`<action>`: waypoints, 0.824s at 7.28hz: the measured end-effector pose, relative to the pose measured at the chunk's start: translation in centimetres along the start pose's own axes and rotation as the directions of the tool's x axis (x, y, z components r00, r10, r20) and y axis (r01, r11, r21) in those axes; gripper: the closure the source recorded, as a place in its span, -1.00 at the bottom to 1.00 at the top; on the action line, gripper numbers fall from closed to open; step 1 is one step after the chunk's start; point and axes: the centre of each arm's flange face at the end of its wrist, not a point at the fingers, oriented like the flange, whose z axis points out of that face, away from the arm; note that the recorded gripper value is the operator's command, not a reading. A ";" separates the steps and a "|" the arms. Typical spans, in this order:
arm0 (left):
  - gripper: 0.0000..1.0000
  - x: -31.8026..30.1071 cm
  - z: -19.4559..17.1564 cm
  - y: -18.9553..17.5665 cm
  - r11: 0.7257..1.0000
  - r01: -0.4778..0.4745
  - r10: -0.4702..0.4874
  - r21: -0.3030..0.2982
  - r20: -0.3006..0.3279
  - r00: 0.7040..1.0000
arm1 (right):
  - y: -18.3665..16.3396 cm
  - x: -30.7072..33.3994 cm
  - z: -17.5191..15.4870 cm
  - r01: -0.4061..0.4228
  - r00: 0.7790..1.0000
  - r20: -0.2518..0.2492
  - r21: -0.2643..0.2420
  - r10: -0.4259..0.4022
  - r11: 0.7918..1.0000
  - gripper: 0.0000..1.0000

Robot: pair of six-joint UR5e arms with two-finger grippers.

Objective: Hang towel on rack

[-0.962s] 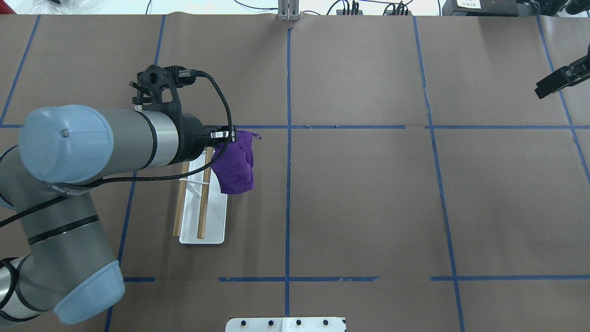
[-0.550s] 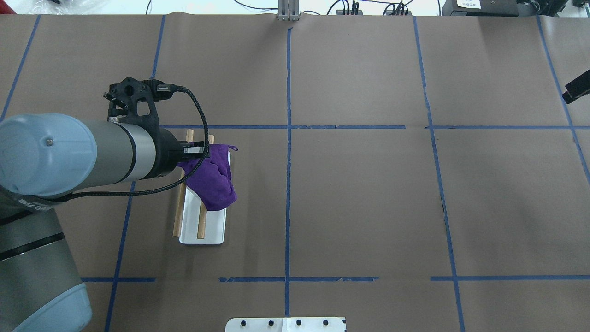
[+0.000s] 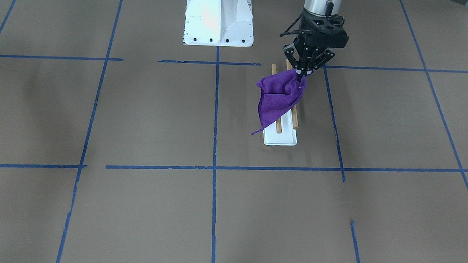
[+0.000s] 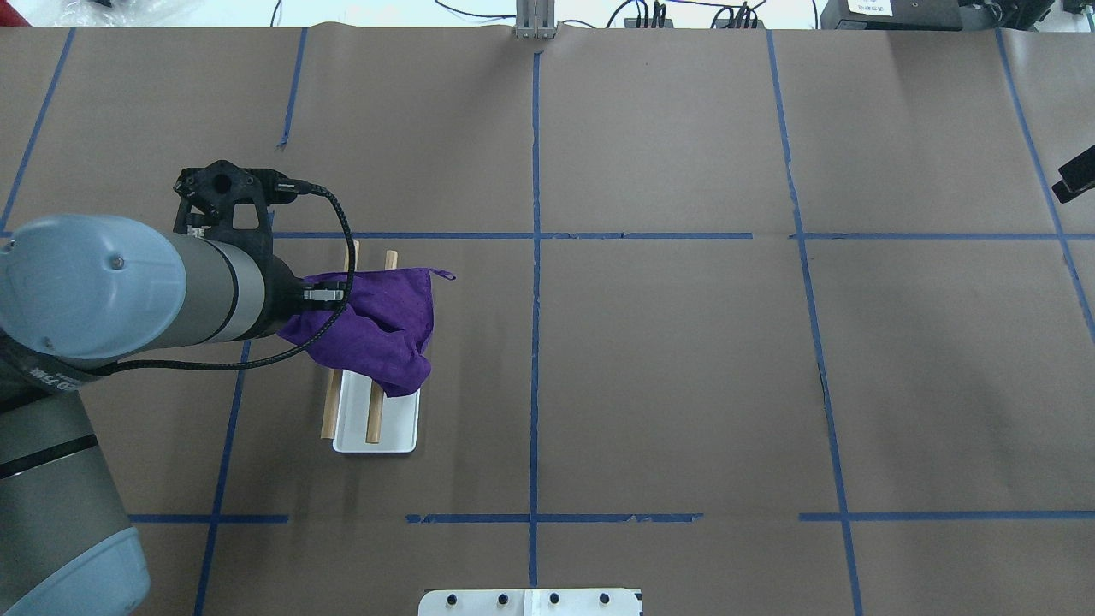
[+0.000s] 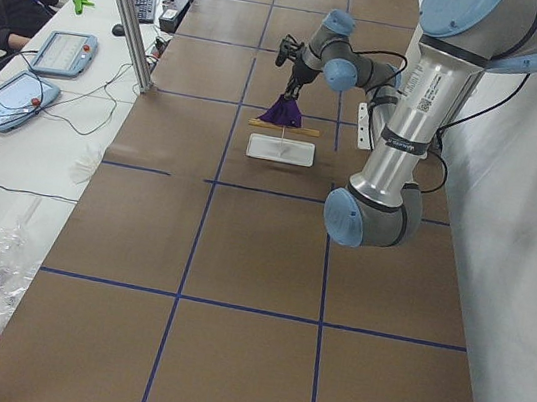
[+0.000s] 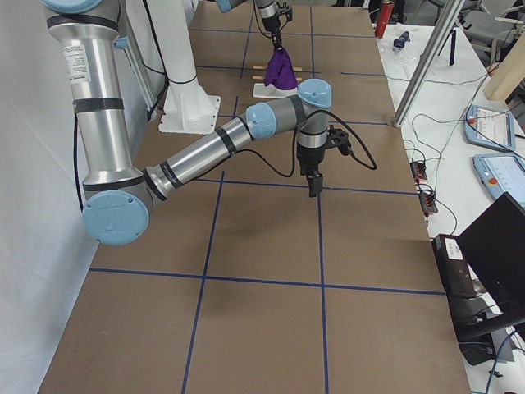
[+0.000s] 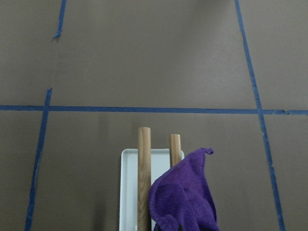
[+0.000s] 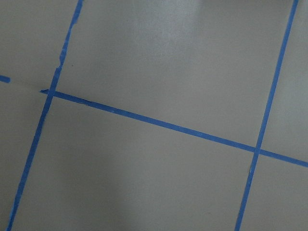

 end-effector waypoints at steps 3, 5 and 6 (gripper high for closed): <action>0.66 -1.3 4.2 0.0 0.999 -0.040 0.040 -0.008 0.098 0.994 | 0.1 0.0 0.1 -0.002 1.000 0.006 -0.002 0.002 1.000 -1.00; -1.00 -1.6 5.4 -0.1 0.996 -0.081 0.083 -0.021 0.119 0.989 | 0.1 -0.1 0.0 -0.001 1.000 0.010 -0.001 0.001 1.000 -1.00; -1.00 -1.9 5.7 -0.2 0.992 -0.126 0.129 -0.028 0.125 0.984 | 0.0 -0.1 -0.1 0.001 1.000 0.011 0.001 -0.001 1.000 -1.00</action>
